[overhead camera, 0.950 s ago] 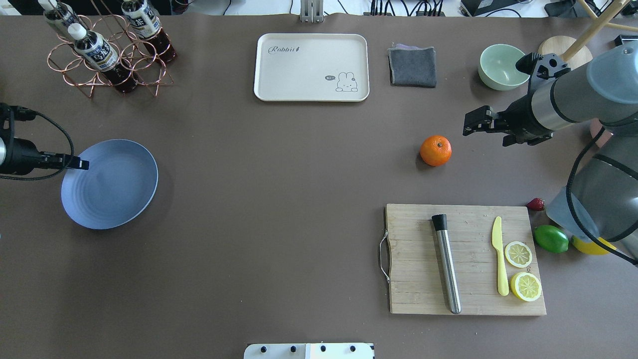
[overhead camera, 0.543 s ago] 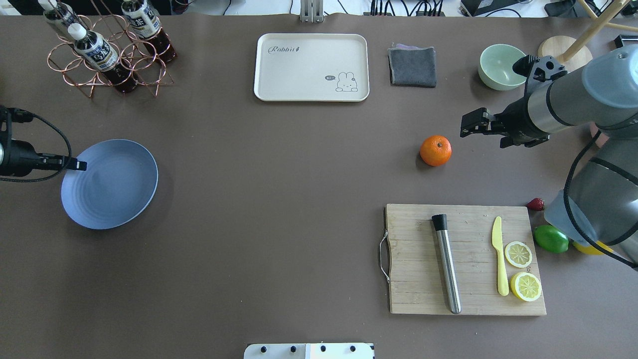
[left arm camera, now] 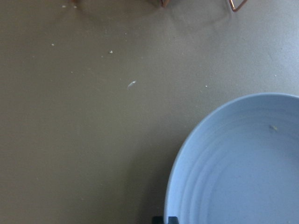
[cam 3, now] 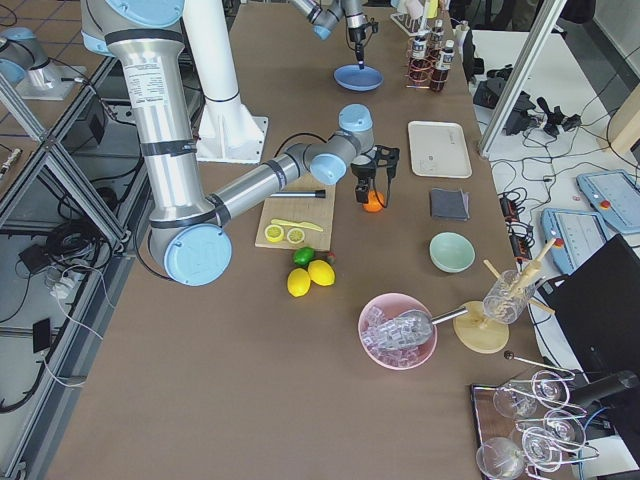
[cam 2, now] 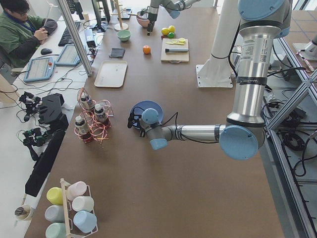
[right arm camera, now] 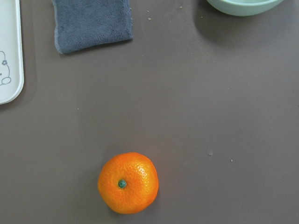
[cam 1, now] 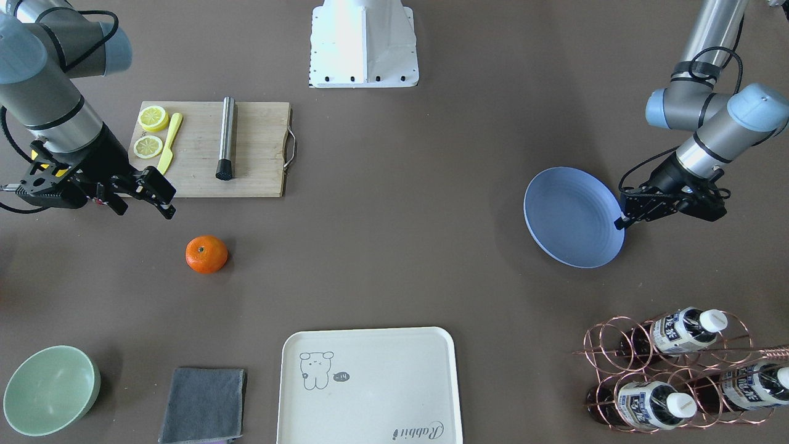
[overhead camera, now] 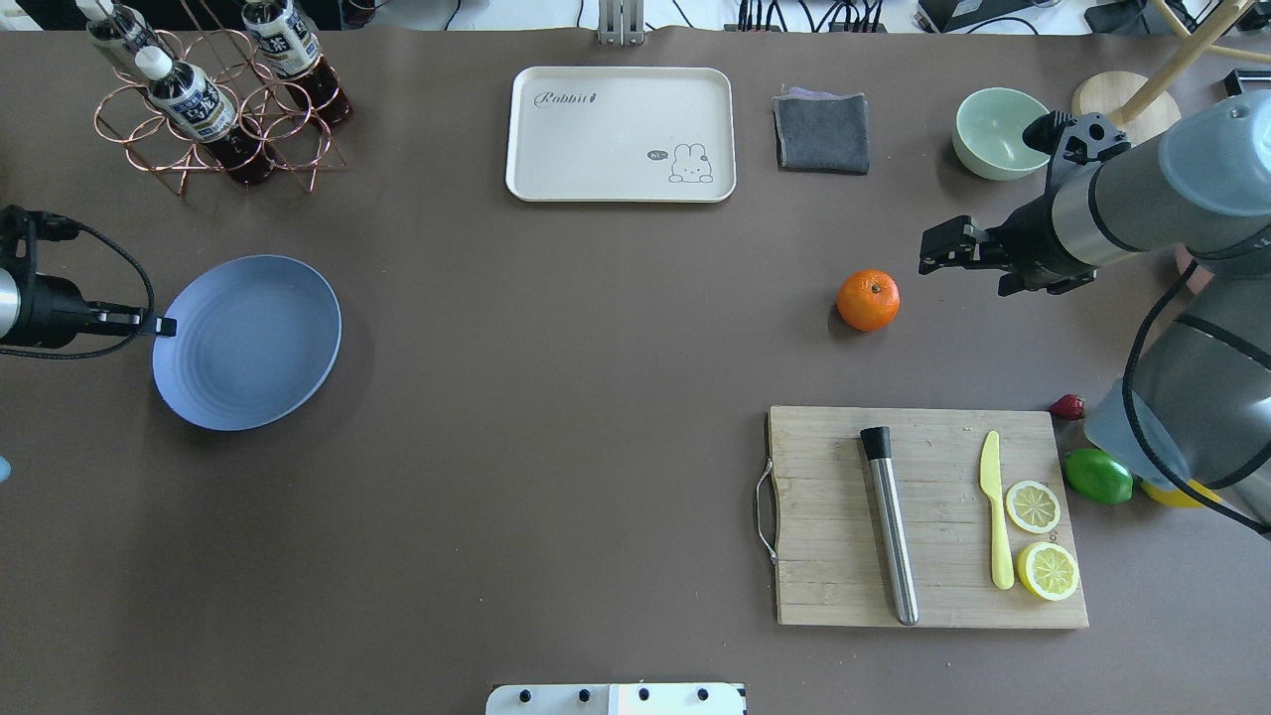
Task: Pick orange to plate
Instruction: 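Lift the blue plate rim with the left gripper while the right lowers to the orange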
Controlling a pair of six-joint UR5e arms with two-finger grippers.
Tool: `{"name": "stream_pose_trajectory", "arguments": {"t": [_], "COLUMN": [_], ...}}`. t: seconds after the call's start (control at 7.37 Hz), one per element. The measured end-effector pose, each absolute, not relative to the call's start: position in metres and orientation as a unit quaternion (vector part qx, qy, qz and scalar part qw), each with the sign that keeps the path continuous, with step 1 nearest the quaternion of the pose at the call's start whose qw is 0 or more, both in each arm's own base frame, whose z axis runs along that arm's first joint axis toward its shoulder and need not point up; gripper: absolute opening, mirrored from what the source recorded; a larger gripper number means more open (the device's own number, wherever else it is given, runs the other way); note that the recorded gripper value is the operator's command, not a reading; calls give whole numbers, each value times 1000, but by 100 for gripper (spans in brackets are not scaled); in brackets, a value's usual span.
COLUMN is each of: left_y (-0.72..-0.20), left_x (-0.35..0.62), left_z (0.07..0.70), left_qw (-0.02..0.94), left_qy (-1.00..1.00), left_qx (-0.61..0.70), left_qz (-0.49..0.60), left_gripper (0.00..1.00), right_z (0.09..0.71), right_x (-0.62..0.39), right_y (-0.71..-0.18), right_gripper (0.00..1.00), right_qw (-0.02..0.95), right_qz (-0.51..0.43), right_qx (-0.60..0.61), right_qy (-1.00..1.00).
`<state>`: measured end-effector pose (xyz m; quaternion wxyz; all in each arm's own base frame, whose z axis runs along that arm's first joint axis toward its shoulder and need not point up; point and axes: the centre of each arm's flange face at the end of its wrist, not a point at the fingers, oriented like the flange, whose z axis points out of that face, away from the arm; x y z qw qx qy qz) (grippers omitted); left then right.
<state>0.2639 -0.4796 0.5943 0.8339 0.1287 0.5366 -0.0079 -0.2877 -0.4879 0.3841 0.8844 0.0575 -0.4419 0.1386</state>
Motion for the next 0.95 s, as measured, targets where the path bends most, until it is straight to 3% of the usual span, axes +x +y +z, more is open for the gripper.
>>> {"name": "stream_pose_trajectory", "arguments": {"t": [0.95], "left_y": [-498], "left_x": [237], "left_z": [435], "left_qw": [800], "left_qy": [593], "left_qx": [72], "left_qz": [-61], "left_gripper": [0], "right_z": [385], "right_x": [-309], "right_y": [-503], "right_gripper": [100], "right_qw": [890], "right_qz": [135], "right_qx": [68], "right_qy": [-430]}}
